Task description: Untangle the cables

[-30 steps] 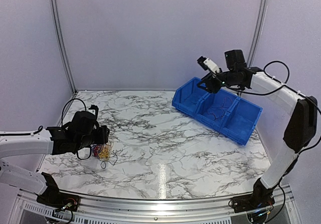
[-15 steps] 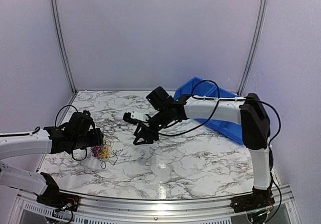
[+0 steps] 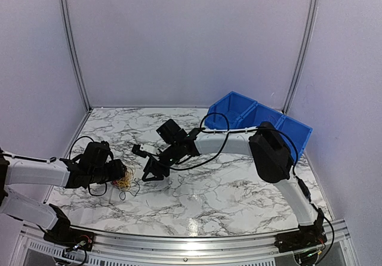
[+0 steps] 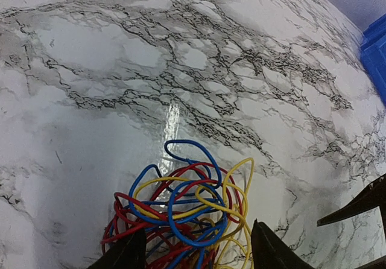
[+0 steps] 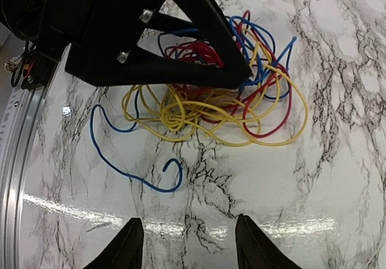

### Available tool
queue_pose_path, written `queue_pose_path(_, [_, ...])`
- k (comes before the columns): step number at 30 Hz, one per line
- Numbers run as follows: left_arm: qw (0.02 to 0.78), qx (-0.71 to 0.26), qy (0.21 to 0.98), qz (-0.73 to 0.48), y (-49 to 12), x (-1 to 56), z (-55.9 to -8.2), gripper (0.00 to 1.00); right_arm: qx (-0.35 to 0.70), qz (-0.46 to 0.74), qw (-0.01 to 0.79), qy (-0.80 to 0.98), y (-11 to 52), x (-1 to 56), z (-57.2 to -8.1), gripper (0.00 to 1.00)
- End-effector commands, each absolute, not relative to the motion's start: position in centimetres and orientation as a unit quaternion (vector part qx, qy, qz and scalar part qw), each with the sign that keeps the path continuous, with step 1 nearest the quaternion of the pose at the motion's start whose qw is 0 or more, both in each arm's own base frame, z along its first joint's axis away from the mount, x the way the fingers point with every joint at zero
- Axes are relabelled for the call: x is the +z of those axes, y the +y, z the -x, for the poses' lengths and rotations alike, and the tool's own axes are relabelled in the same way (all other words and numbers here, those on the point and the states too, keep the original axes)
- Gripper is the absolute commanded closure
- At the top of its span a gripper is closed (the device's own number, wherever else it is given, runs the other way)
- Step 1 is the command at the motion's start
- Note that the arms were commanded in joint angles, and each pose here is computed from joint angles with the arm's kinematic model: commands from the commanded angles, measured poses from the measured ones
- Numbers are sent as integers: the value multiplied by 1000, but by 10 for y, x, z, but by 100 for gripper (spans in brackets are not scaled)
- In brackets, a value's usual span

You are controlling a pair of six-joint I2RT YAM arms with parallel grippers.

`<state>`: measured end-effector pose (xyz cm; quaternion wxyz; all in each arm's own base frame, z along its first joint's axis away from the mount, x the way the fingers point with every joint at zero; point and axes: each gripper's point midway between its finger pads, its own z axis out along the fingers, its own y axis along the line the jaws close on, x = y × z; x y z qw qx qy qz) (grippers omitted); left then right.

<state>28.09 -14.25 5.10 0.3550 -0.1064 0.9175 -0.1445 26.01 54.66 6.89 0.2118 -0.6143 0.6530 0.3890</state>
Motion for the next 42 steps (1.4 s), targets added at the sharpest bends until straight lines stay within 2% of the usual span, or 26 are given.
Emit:
queue_pose_path(1, [347, -169, 916, 112, -150, 43, -284, 39, 435, 598, 214, 638, 570, 79, -258, 49])
queue_pose_path(16, [338, -162, 921, 112, -148, 35, -283, 45, 475, 587, 195, 626, 597, 62, -241, 51])
queue_pose_path(19, [339, -162, 920, 112, -147, 35, -282, 45, 473, 583, 196, 631, 600, 59, -244, 65])
queue_pose_path(22, [341, -159, 920, 111, -145, 37, -282, 45, 467, 580, 200, 636, 600, 60, -247, 85])
queue_pose_path(27, [354, -150, 917, 108, -141, 48, -283, 45, 442, 589, 230, 636, 588, 89, -248, 100])
queue_pose_path(35, [448, -196, 872, 31, -150, 124, -280, 42, 437, 599, 249, 623, 551, 165, -236, 100])
queue_pose_path(42, [529, -277, 794, -113, -202, 192, -239, 42, 438, 567, 282, 638, 522, 215, -257, 100])
